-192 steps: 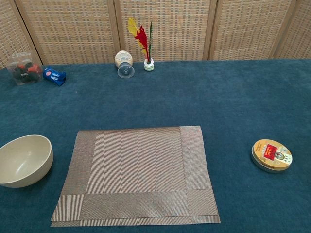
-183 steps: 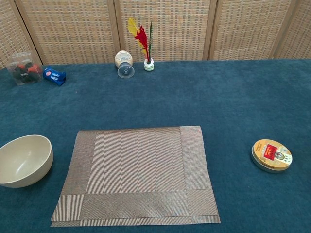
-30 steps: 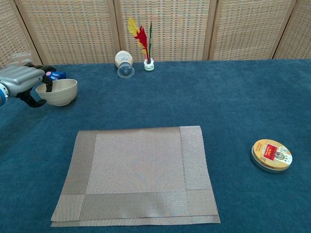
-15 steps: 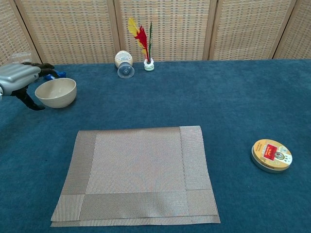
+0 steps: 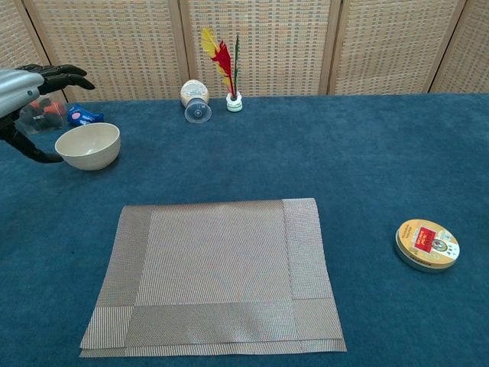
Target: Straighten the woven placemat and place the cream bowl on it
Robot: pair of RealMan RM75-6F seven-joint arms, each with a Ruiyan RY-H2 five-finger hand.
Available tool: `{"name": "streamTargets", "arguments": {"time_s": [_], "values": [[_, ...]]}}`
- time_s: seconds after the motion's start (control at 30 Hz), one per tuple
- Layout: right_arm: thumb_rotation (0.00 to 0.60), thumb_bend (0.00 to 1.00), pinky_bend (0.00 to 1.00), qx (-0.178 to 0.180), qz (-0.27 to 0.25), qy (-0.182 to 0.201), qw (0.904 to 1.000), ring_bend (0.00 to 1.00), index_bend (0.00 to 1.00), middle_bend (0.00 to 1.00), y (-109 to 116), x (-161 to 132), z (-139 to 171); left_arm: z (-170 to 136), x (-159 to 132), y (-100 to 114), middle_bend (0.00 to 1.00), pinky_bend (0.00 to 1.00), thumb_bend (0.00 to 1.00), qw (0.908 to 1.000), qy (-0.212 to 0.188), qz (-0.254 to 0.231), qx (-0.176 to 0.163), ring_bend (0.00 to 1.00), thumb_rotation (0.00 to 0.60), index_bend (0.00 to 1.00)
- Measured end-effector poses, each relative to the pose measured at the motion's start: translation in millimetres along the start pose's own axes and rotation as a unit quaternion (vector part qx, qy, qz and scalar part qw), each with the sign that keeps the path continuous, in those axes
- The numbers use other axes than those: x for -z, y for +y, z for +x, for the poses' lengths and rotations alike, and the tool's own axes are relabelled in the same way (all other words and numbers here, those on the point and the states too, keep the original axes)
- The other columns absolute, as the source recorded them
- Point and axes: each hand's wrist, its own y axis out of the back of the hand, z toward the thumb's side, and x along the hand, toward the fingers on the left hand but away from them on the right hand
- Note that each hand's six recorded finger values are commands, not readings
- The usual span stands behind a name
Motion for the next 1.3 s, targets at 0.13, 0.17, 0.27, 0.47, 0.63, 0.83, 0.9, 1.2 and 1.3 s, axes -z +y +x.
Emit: {"name": "streamTargets", "arguments": {"time_s": [0.13, 0.17, 0.27, 0.47, 0.63, 0.83, 0.9, 1.2, 1.3], "values": [[0.600, 0.23, 0.00, 0.000, -0.004, 0.003, 1.0000, 0.00, 0.03, 0.00, 2, -1, 1, -35, -28, 4, 0.00, 0.00, 0.09, 0.9993, -0.035, 0.007, 0.009, 0.00, 0.600, 0.11], [0.600, 0.23, 0.00, 0.001, -0.005, 0.003, 1.0000, 0.00, 0.03, 0.00, 2, -1, 1, -43, -35, 2, 0.00, 0.00, 0.09, 0.9989, -0.043, 0.010, 0.014, 0.00, 0.600, 0.12], [0.600, 0.23, 0.00, 0.001, -0.009, 0.001, 1.0000, 0.00, 0.03, 0.00, 3, 1, 1, -70, -55, -5, 0.00, 0.00, 0.09, 0.9970, -0.069, 0.022, 0.029, 0.00, 0.600, 0.12], [0.600, 0.23, 0.00, -0.001, -0.019, -0.002, 0.9998, 0.00, 0.03, 0.00, 5, 4, 1, -108, -80, -18, 0.00, 0.00, 0.09, 0.9943, -0.096, 0.021, 0.041, 0.00, 0.600, 0.15], [0.600, 0.23, 0.00, 0.002, -0.022, 0.004, 0.9998, 0.00, 0.04, 0.00, 7, 2, 2, -125, -88, -29, 0.00, 0.00, 0.09, 0.9937, -0.098, 0.009, 0.054, 0.00, 0.600, 0.22], [0.600, 0.23, 0.00, 0.002, -0.026, 0.012, 0.9996, 0.00, 0.04, 0.00, 8, -2, 4, -144, -96, -49, 0.00, 0.00, 0.10, 0.9929, -0.095, -0.015, 0.070, 0.00, 0.600, 0.27], [0.600, 0.23, 0.00, 0.003, -0.028, 0.014, 0.9995, 0.00, 0.04, 0.00, 9, -3, 5, -149, -99, -55, 0.00, 0.00, 0.10, 0.9923, -0.097, -0.016, 0.075, 0.00, 0.600, 0.27], [0.600, 0.23, 0.00, 0.006, -0.037, 0.017, 0.9992, 0.00, 0.04, 0.00, 12, -3, 7, -155, -112, -70, 0.00, 0.00, 0.10, 0.9914, -0.101, -0.010, 0.083, 0.00, 0.600, 0.27], [0.600, 0.23, 0.00, 0.005, -0.037, 0.017, 0.9992, 0.00, 0.04, 0.00, 12, -3, 7, -152, -116, -74, 0.00, 0.00, 0.10, 0.9913, -0.100, -0.011, 0.085, 0.00, 0.600, 0.27]]}}
